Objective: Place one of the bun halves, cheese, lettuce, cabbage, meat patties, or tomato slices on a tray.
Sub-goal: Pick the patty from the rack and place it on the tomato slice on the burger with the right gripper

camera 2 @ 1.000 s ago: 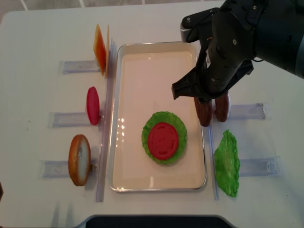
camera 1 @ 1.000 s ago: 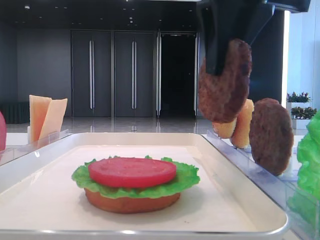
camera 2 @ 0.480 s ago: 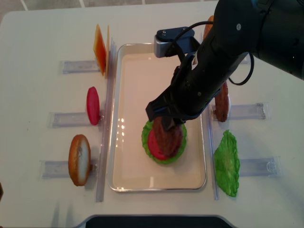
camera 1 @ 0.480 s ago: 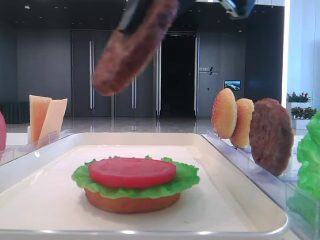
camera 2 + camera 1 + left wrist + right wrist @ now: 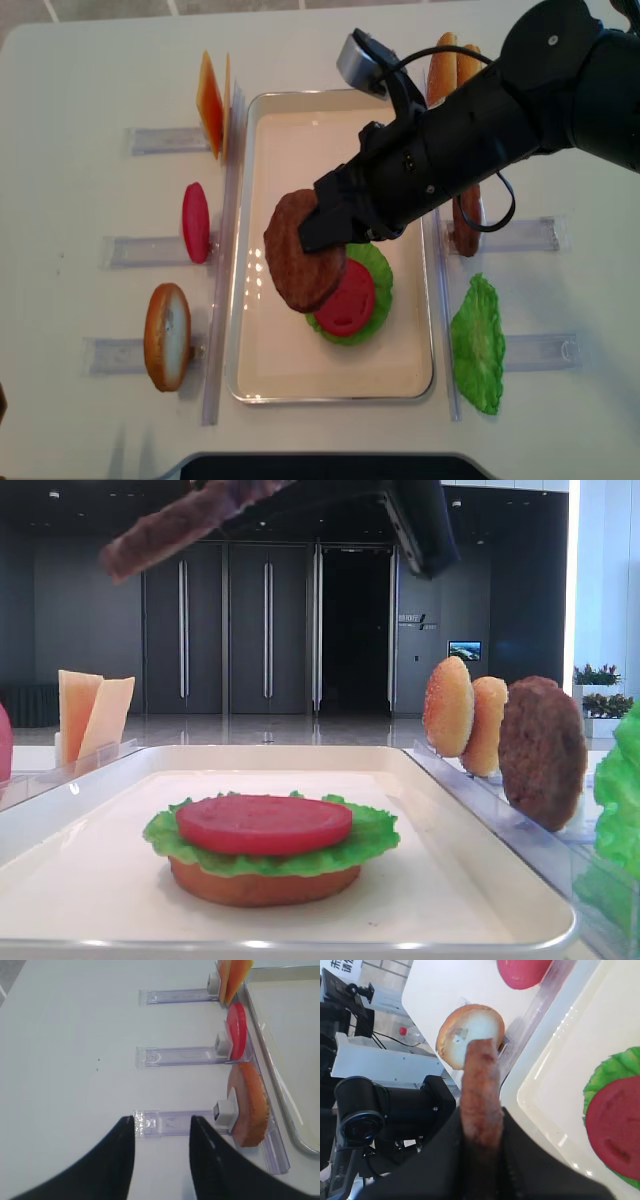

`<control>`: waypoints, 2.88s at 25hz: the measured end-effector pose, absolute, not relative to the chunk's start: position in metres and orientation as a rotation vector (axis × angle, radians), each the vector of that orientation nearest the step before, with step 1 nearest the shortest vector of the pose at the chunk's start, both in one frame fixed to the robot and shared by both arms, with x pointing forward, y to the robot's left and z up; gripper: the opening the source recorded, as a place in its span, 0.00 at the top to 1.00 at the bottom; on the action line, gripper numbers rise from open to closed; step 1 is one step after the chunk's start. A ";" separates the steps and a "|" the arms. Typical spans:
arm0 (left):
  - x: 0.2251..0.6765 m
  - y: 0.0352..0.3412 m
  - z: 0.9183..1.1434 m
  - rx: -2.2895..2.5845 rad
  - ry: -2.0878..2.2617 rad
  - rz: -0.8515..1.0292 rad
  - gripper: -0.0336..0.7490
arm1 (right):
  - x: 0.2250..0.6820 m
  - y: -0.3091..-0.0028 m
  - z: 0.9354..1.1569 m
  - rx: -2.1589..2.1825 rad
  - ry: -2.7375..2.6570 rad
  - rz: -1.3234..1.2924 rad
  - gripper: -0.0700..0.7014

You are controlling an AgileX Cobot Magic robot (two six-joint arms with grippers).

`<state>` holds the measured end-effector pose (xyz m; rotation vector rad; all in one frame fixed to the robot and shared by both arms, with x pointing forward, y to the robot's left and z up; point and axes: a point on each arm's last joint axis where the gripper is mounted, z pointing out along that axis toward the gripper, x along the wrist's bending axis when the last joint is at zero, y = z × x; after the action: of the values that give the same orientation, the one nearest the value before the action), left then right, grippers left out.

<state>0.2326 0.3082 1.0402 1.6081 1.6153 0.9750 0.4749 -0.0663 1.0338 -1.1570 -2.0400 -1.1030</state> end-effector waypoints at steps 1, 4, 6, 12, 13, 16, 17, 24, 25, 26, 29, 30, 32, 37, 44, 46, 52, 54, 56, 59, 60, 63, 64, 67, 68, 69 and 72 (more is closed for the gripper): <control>0.233 0.308 1.040 1.608 1.615 0.975 0.60 | 0.477 -0.070 1.031 -1.157 -2.024 -1.116 0.75; 0.233 0.308 1.040 1.608 1.615 0.975 0.60 | 0.481 -0.076 1.020 -1.170 -1.963 -1.132 0.75; 0.233 0.308 1.040 1.608 1.615 0.975 0.60 | 0.481 -0.077 1.014 -1.188 -1.947 -1.122 0.75; 0.233 0.308 1.040 1.608 1.615 0.975 0.60 | 0.483 -0.076 1.015 -1.231 -1.875 -1.157 0.75; 0.233 0.308 1.040 1.608 1.615 0.975 0.60 | 0.483 -0.076 1.013 -1.244 -1.845 -1.162 0.75; 0.233 0.308 1.040 1.608 1.615 0.975 0.60 | 0.475 -0.080 1.000 -1.287 -1.759 -1.170 0.75; 0.233 0.308 1.040 1.608 1.615 0.975 0.60 | 0.472 -0.082 0.994 -1.307 -1.723 -1.174 0.75; 0.233 0.308 1.040 1.608 1.615 0.975 0.60 | 0.461 -0.085 0.971 -1.428 -1.683 -1.199 0.75; 0.233 0.308 1.040 1.608 1.615 0.975 0.60 | 0.461 -0.084 0.970 -1.435 -1.694 -1.201 0.75; 0.233 0.308 1.040 1.608 1.615 0.975 0.60 | 0.461 -0.084 0.969 -1.440 -1.705 -1.204 0.75; 0.233 0.308 1.040 1.608 1.615 0.975 0.60 | 0.463 -0.085 0.968 -1.467 -1.722 -1.209 0.75; 0.233 0.308 1.040 1.608 1.615 0.975 0.60 | 0.464 -0.085 0.967 -1.481 -1.728 -1.210 0.75; 0.233 0.308 1.040 1.608 1.615 0.975 0.60 | 0.465 -0.086 0.965 -1.505 -1.740 -1.212 0.75; 0.233 0.308 1.040 1.608 1.615 0.975 0.60 | 0.466 -0.085 0.960 -1.582 -1.788 -1.204 0.75; 0.233 0.308 1.040 1.608 1.615 0.975 0.60 | 0.459 -0.076 0.958 -1.578 -1.835 -1.186 0.75; 0.233 0.308 1.040 1.608 1.615 0.975 0.60 | 0.458 -0.075 0.958 -1.579 -1.838 -1.185 0.75; 0.233 0.308 1.040 1.608 1.615 0.975 0.60 | 0.460 -0.076 0.954 -1.605 -1.847 -1.176 0.75; 0.233 0.308 1.040 1.608 1.615 0.975 0.60 | 0.460 -0.076 0.953 -1.608 -1.848 -1.171 0.75; 0.233 0.308 1.040 1.608 1.615 0.975 0.60 | 0.460 -0.076 0.953 -1.611 -1.848 -1.170 0.75; 0.233 0.308 1.040 1.608 1.615 0.975 0.60 | 0.461 -0.076 0.952 -1.618 -1.850 -1.170 0.75; 0.233 0.308 1.040 1.608 1.615 0.975 0.60 | 0.461 -0.076 0.952 -1.621 -1.852 -1.170 0.75; 0.233 0.308 1.040 1.608 1.615 0.975 0.60 | 0.459 -0.075 0.952 -1.623 -1.863 -1.166 0.75; 0.233 0.308 1.040 1.608 1.615 0.975 0.60 | 0.458 -0.074 0.951 -1.623 -1.870 -1.163 0.75; 0.233 0.308 1.040 1.608 1.615 0.975 0.60 | 0.458 -0.073 0.951 -1.634 -1.878 -1.162 0.75; 0.233 0.308 1.040 1.608 1.615 0.975 0.60 | 0.458 -0.073 0.951 -1.636 -1.877 -1.162 0.75; 0.233 0.308 1.040 1.608 1.615 0.975 0.60 | 0.458 -0.074 0.950 -1.639 -1.879 -1.162 0.75; 0.233 0.308 1.040 1.608 1.615 0.975 0.60 | 0.460 -0.075 0.950 -1.657 -1.893 -1.166 0.75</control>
<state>0.2326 0.3082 1.0402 1.6081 1.6153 0.9750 0.4598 -0.0746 0.9496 -1.6571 -1.8927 -1.1663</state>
